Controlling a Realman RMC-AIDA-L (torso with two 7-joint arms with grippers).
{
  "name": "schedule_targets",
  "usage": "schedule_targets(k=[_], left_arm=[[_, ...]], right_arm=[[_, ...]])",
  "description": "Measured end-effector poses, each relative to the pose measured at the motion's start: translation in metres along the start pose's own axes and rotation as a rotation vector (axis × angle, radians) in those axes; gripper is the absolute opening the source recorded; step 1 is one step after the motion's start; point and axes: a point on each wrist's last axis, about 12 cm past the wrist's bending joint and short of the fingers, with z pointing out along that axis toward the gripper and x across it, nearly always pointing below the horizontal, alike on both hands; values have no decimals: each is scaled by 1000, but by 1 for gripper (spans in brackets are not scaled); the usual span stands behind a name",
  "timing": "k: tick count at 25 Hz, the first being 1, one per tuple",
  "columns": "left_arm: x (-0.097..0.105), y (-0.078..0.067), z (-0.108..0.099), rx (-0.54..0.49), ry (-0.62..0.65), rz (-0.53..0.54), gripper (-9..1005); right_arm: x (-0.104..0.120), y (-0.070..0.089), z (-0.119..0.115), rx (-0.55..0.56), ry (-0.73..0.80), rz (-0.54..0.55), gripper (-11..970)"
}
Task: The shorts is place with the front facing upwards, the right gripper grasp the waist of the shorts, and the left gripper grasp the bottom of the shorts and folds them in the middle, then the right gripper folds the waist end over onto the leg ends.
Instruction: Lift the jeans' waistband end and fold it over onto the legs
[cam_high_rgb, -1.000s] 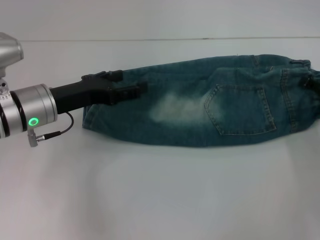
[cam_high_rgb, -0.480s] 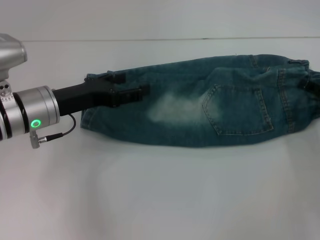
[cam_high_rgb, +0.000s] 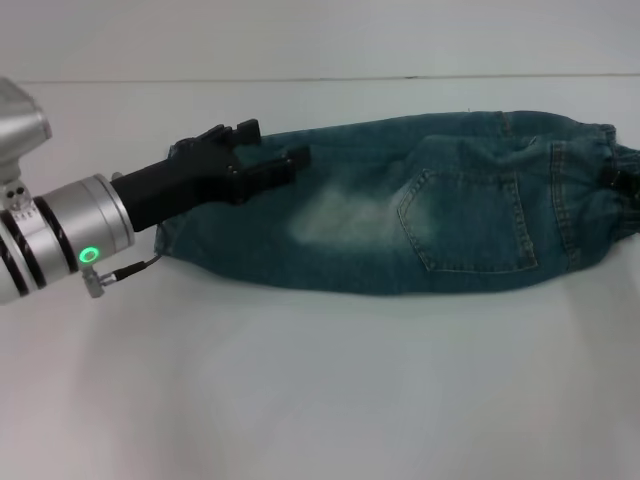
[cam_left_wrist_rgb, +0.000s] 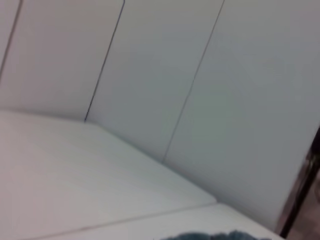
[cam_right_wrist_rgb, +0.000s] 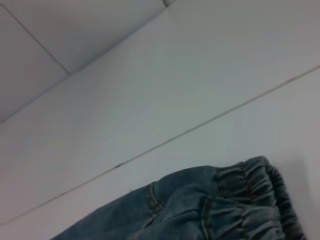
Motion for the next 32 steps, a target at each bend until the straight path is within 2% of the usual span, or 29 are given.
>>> schedule_targets(k=[7,10,15,17,20,23,32], left_arm=[[25,-17,25,29,-66,35,856],[37,-25,34,-29,-144,53,849],[55,-42,49,-162,-185,209,837],[61,-49,54,-207,-170,277,747],[64,-51,56,-241,-153,309,613],[67,-50,57,-256,-125,308,372],[69,-47,63,-283,-77,293,63]], right_arm=[[-4,0,-18,-52,-9,17,256],[-4,1,-23,-77,-5,27,179],[-7,3,-31,-108,19,38,120],[-10,4,-36,-124,24,35,104],[-14,6,-44,-146,20,30,104],[-20,10,-54,-167,9,18,104],[-39,35,-77,-298,6,-33,103]])
